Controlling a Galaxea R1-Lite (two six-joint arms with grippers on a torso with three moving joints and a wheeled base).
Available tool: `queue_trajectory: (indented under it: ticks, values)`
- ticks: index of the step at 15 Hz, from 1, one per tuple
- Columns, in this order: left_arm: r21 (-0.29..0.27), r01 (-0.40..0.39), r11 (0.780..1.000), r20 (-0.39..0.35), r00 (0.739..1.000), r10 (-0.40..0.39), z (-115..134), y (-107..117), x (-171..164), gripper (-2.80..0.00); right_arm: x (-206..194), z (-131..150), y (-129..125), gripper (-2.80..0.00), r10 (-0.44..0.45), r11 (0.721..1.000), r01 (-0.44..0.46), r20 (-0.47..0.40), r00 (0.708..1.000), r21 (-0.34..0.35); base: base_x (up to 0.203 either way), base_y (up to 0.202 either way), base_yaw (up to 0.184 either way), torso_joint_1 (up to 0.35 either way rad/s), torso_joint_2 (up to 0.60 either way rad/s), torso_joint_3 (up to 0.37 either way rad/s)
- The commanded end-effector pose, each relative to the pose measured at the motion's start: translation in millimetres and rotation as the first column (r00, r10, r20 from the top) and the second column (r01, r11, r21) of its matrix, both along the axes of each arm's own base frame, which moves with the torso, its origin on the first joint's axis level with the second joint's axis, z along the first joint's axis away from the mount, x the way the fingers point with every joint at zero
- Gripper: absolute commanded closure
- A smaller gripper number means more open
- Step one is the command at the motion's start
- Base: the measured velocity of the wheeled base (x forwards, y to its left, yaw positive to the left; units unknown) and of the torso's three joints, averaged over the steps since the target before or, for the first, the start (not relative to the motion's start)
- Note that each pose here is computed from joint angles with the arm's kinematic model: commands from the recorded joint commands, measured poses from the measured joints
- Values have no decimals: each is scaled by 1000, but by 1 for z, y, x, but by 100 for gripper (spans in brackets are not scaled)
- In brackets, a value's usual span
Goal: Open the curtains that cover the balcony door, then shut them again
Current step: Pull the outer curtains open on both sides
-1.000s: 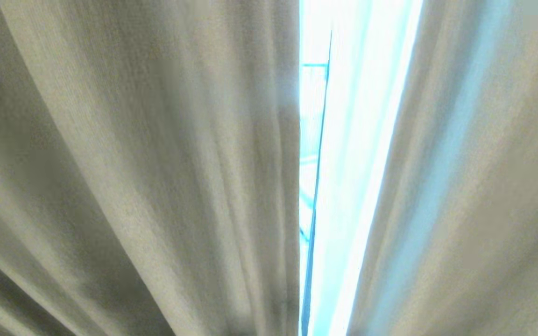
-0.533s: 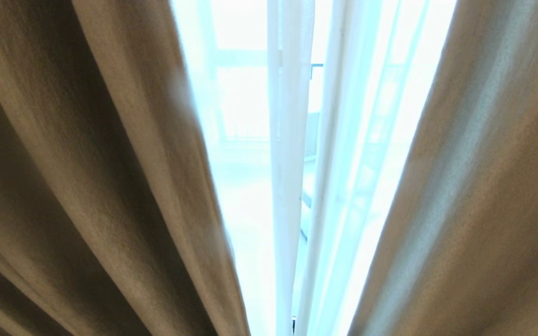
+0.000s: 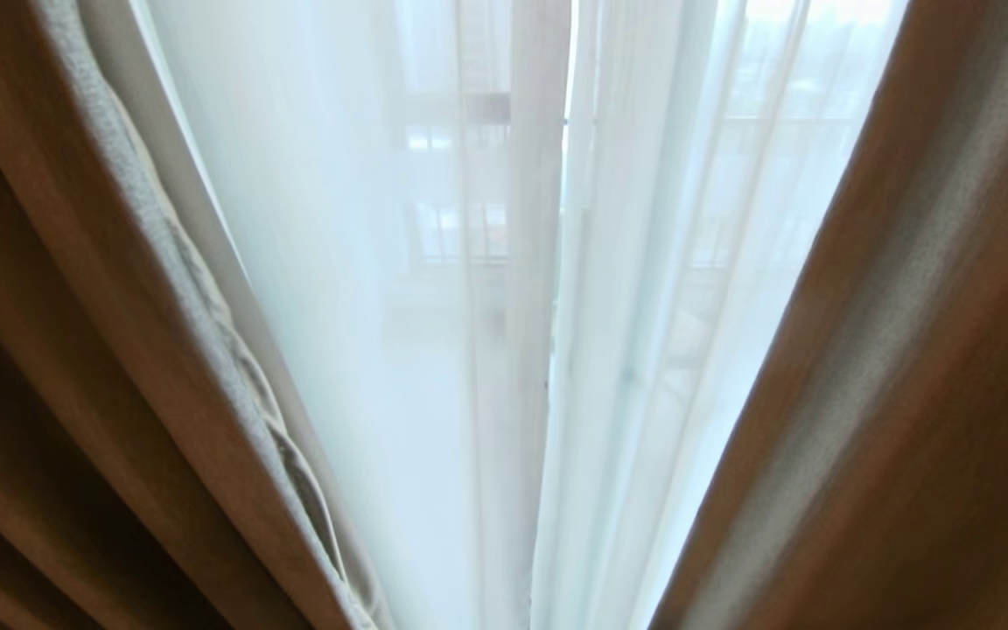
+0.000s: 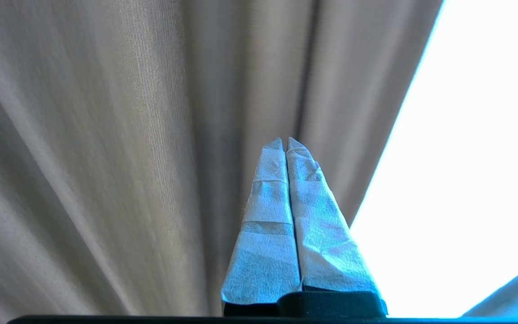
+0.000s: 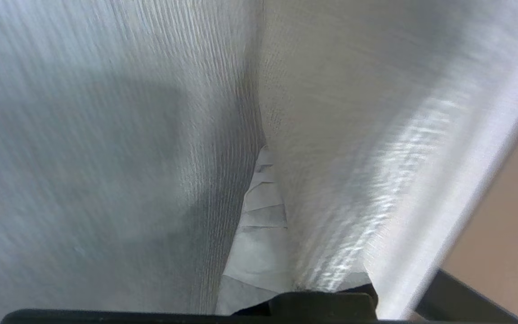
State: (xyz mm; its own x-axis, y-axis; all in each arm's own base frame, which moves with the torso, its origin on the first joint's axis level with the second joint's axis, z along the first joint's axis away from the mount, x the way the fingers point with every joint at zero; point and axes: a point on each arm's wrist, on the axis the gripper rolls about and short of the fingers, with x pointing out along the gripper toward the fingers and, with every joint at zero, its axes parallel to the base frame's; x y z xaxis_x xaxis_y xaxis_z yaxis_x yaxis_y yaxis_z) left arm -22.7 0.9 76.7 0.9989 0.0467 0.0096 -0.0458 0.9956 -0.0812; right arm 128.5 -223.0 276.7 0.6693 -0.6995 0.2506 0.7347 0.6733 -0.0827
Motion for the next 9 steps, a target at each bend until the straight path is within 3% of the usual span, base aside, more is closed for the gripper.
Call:
queue_trajectory:
  ticks: [1, 4, 9]
  values:
    - [0, -1, 1000, 1, 1000, 1, 0, 0, 0, 0, 0, 12, 27, 0, 66, 997, -65, 26, 997, -46, 0, 0, 0, 0, 0, 0]
    - [0, -1, 1000, 1, 1000, 1, 0, 0, 0, 0, 2, 15, 50, 0, 177, 982, -175, 31, 984, -70, 0, 0, 0, 0, 0, 0]
    - [0, -1, 1000, 1, 1000, 1, 0, 0, 0, 0, 5, 14, 62, 0, 225, 972, -222, 34, 974, -74, 0, 0, 0, 0, 0, 0]
